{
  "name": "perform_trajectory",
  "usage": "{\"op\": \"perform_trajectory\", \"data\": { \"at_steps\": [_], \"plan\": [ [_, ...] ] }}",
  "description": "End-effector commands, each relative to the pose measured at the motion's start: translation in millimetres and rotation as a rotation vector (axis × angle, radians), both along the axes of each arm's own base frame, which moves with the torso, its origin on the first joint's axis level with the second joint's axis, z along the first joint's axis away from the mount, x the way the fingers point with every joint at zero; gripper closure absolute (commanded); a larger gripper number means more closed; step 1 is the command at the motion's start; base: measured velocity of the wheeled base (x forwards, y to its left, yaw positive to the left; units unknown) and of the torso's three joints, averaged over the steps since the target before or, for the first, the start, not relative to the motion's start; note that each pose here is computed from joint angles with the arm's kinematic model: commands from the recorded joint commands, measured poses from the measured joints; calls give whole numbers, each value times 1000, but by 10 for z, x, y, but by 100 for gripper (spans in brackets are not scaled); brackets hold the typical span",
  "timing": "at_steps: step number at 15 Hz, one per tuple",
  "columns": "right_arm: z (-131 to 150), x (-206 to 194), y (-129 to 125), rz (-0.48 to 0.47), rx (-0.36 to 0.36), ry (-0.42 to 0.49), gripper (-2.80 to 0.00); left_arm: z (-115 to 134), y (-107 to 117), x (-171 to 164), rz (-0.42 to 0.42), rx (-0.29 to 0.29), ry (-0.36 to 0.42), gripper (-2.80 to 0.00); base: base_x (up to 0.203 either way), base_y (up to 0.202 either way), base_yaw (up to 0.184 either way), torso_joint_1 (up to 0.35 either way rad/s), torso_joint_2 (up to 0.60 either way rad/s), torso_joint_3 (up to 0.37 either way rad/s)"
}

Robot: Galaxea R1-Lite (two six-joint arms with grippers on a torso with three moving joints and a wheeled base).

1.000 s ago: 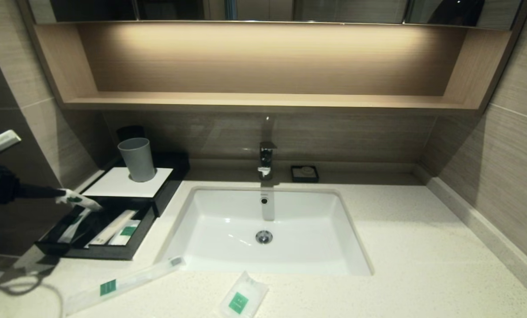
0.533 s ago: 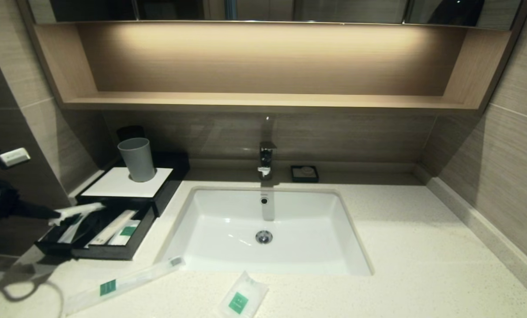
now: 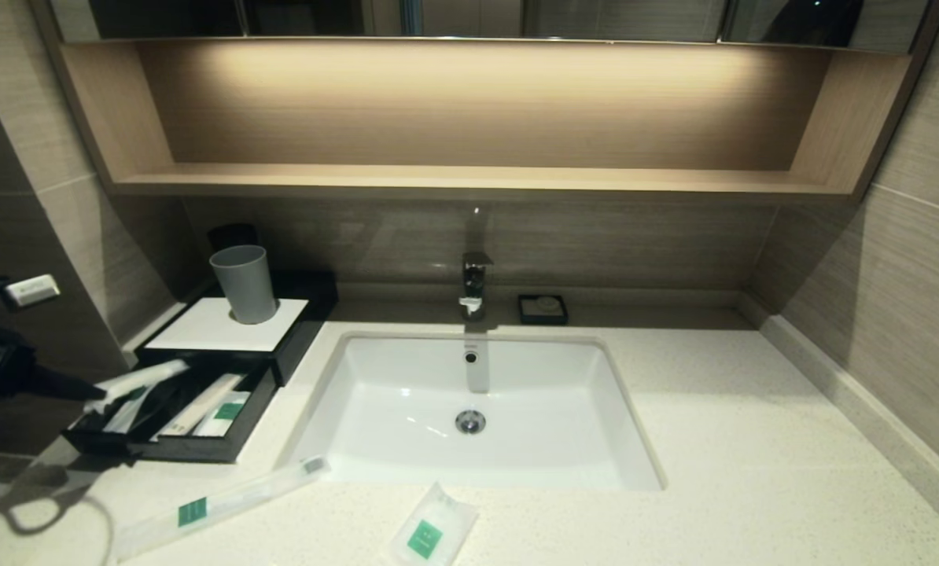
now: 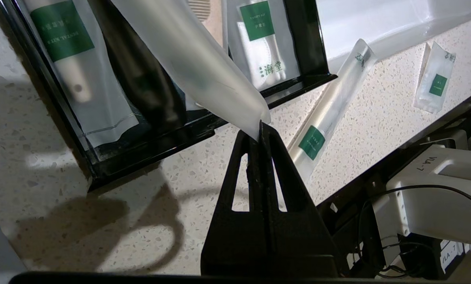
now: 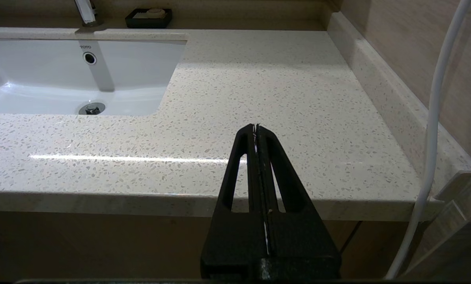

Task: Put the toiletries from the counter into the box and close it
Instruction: Place the bathroom toiletry into the drawer

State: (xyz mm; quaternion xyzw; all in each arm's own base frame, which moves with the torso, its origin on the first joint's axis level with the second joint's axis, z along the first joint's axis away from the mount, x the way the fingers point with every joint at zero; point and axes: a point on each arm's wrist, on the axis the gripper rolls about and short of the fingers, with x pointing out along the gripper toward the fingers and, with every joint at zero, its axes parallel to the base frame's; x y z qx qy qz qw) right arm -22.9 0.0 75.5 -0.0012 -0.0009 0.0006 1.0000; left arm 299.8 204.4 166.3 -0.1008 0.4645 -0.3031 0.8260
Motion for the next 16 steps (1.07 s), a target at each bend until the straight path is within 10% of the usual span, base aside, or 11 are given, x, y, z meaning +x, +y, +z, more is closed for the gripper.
{"op": "perform_trajectory", "data": {
  "at_steps": [1,16],
  "plan": [
    [-4,2,0,0,-1,1,0,-91,27,28,1,-5,33,0,0,0,0,0,0,0],
    [-3,2,0,0,-1,2,0,-213,14,170,96,50,157,0,0,0,0,0,0,0]
  ]
}}
